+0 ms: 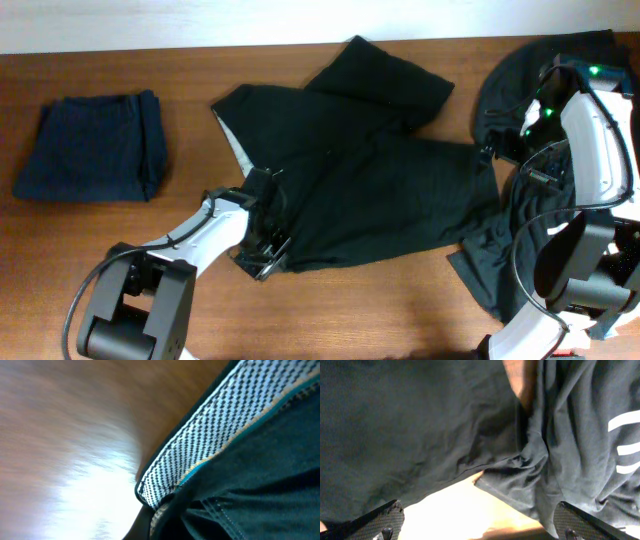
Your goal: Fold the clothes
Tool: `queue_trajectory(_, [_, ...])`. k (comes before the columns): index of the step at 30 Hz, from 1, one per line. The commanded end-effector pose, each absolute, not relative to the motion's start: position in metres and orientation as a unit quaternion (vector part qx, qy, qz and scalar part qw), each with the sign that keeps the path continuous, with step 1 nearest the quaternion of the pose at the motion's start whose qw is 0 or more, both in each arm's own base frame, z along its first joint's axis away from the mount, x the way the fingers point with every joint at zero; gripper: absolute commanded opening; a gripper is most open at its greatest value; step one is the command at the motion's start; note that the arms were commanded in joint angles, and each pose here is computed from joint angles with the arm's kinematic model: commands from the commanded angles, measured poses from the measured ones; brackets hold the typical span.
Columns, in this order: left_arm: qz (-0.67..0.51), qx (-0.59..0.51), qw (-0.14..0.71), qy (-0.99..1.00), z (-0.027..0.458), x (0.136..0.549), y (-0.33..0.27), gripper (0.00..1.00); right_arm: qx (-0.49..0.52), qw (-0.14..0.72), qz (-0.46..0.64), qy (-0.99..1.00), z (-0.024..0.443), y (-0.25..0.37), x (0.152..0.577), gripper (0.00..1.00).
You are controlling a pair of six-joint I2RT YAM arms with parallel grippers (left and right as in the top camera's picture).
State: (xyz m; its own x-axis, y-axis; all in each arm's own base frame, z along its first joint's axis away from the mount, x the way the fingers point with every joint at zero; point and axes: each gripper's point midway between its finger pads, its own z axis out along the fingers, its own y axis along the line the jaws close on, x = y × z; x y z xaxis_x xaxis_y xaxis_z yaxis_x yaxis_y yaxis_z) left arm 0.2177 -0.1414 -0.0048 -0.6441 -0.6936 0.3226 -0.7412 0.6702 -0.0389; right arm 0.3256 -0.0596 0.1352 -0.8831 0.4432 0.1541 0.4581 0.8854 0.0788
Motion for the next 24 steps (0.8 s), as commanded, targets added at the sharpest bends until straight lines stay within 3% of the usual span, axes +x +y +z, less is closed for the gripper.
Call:
queue_trajectory(1, [-0.037,0.399,0.116,-0.909,-0.021,0.202,-0.067,0.01,-0.23,0.131,-0.059,-0.962,0.107,-0.051,0.296,0.98])
queue_trajectory(6, [-0.05,0.409,0.096,-0.906,-0.012,0.211,-0.007,0.0,-0.247,0.234,-0.145,-0.929,0.036,-0.004,0.232,0.99])
queue_trajectory(9, [-0.062,0.451,0.091,-0.886,-0.012,0.21,0.019,0.01,-0.2,0.233,-0.246,-0.919,0.018,0.033,0.217,1.0])
queue_trajectory(10, [-0.061,0.452,0.092,-0.885,-0.012,0.209,0.023,0.01,-0.16,0.224,-0.291,-0.916,0.025,0.048,0.218,0.96])
queue_trajectory(15, [-0.06,0.445,0.092,-0.889,-0.012,0.21,0.023,0.02,-0.139,0.198,-0.291,-0.926,0.035,0.054,0.225,0.95])
queue_trajectory(16, [-0.06,0.445,0.092,-0.889,-0.012,0.21,0.023,0.02,-0.132,0.186,-0.289,-0.93,0.037,0.052,0.229,0.91])
queue_trajectory(22, [-0.059,0.445,0.089,-0.889,-0.012,0.211,0.023,0.03,-0.103,0.07,-0.26,-0.957,0.087,0.045,0.271,0.91])
queue_trajectory(24, [-0.051,0.446,0.086,-0.889,-0.013,0.214,0.021,0.03,-0.079,0.029,-0.239,-0.968,0.084,0.043,0.286,0.91])
